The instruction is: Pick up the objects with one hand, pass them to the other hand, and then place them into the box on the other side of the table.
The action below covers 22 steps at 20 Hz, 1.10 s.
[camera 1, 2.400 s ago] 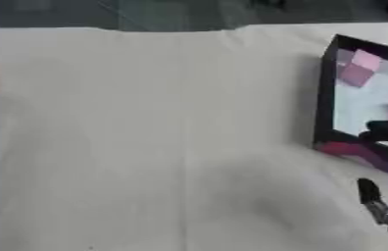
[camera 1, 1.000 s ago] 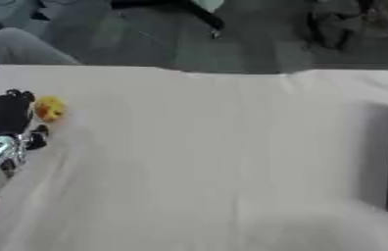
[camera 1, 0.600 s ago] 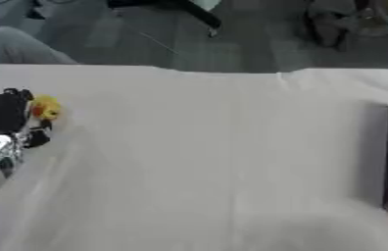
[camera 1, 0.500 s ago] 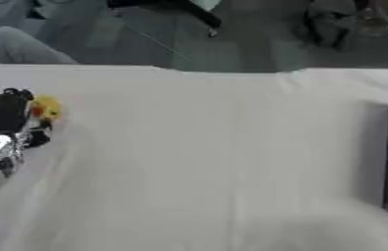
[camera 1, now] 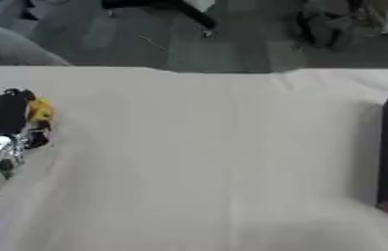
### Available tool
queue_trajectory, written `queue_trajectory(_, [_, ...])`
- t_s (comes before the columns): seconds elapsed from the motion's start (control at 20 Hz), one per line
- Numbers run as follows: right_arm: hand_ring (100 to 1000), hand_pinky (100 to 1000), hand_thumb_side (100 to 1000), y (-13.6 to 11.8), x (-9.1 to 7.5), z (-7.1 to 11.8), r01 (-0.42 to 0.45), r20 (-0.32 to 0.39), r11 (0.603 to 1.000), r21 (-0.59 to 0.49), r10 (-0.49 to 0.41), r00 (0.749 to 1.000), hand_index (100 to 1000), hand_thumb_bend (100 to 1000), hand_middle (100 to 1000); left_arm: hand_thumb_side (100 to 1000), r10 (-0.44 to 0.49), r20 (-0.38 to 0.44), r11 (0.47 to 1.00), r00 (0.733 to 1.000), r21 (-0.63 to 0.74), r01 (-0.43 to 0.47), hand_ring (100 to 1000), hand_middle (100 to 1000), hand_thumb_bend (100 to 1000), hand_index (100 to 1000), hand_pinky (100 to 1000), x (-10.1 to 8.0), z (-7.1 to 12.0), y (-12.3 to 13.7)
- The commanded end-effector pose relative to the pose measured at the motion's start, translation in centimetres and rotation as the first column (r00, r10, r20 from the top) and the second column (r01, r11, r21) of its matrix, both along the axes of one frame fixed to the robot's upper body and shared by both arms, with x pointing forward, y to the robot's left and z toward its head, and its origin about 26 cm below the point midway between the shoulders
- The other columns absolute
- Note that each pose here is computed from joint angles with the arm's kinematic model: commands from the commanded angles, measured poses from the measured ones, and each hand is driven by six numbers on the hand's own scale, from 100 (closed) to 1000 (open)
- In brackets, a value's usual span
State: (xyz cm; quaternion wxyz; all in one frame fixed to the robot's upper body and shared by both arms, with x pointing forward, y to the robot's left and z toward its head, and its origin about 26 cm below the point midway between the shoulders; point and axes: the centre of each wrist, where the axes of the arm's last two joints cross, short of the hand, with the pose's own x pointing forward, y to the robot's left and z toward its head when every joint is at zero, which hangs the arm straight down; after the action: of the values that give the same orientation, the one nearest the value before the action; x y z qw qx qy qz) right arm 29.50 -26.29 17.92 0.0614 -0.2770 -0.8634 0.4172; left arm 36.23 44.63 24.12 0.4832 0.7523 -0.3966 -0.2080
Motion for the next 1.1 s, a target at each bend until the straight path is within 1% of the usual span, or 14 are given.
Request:
queue_trajectory(0.05, [811, 781, 284, 0.02, -0.29, 0.59, -0.005, 0.022, 1.0, -0.009, 0.005, 1.0, 991, 100, 714, 100, 0.014, 0.027, 0.999, 1.0, 0.041, -0.015, 588, 588, 302, 760, 737, -0.33, 1.71, 0.46])
queue_trajectory(0.2, [810, 780, 284, -0.02, -0.32, 0.53, -0.003, 0.021, 1.0, -0.009, 0.003, 1.0, 991, 100, 713, 100, 0.025, 0.027, 0.998, 0.999, 0.051, -0.026, 599, 615, 335, 784, 741, -0.36, 1.75, 0.55])
queue_trajectory(0.3, [810, 780, 284, -0.02, -0.33, 0.5, -0.003, 0.02, 1.0, -0.009, 0.003, 1.0, 991, 100, 713, 100, 0.032, 0.033, 0.998, 0.999, 0.057, -0.034, 600, 617, 336, 786, 741, -0.36, 1.8, 0.54])
queue_trajectory(0.35, [810, 780, 284, -0.02, -0.33, 0.49, -0.003, 0.02, 1.0, -0.009, 0.003, 1.0, 991, 100, 712, 107, 0.036, 0.037, 0.997, 0.999, 0.06, -0.038, 622, 671, 361, 815, 747, -0.36, 1.84, 0.54])
queue_trajectory(0.4, [810, 780, 284, -0.01, -0.33, 0.49, -0.003, 0.02, 1.0, -0.009, 0.003, 1.0, 991, 100, 712, 107, 0.04, 0.044, 0.997, 0.998, 0.062, -0.042, 622, 671, 361, 815, 747, -0.34, 1.88, 0.49])
queue_trajectory(0.45, [810, 780, 284, 0.0, -0.33, 0.49, -0.003, 0.02, 1.0, -0.009, 0.004, 1.0, 991, 100, 712, 148, 0.043, 0.05, 0.997, 0.998, 0.065, -0.046, 644, 712, 378, 841, 756, -0.33, 1.89, 0.45])
queue_trajectory(0.5, [810, 780, 284, 0.01, -0.33, 0.49, -0.004, 0.02, 1.0, -0.008, 0.004, 1.0, 991, 100, 712, 151, 0.046, 0.055, 0.997, 0.997, 0.067, -0.05, 645, 714, 379, 843, 757, -0.31, 1.88, 0.42])
queue_trajectory(0.55, [810, 780, 283, 0.01, -0.33, 0.48, -0.004, 0.02, 1.0, -0.009, 0.004, 1.0, 991, 100, 713, 170, 0.051, 0.061, 0.996, 0.997, 0.069, -0.055, 659, 735, 392, 857, 763, -0.29, 1.87, 0.4])
queue_trajectory(0.75, [810, 780, 282, -0.01, -0.35, 0.43, -0.003, 0.019, 1.0, -0.01, 0.003, 1.0, 991, 100, 713, 155, 0.07, 0.077, 0.994, 0.995, 0.076, -0.076, 670, 749, 401, 864, 767, -0.24, 1.72, 0.47])
queue_trajectory(0.95, [810, 780, 282, -0.02, -0.36, 0.41, -0.002, 0.019, 1.0, -0.009, 0.002, 1.0, 991, 100, 713, 156, 0.088, 0.07, 0.993, 0.994, 0.074, -0.093, 672, 749, 412, 863, 767, -0.22, 1.53, 0.67])
queue_trajectory(1.1, [810, 779, 283, 0.01, -0.36, 0.4, -0.003, 0.018, 1.0, -0.009, 0.003, 1.0, 991, 100, 712, 133, 0.101, 0.06, 0.992, 0.993, 0.071, -0.105, 669, 745, 388, 860, 765, -0.22, 1.52, 0.83])
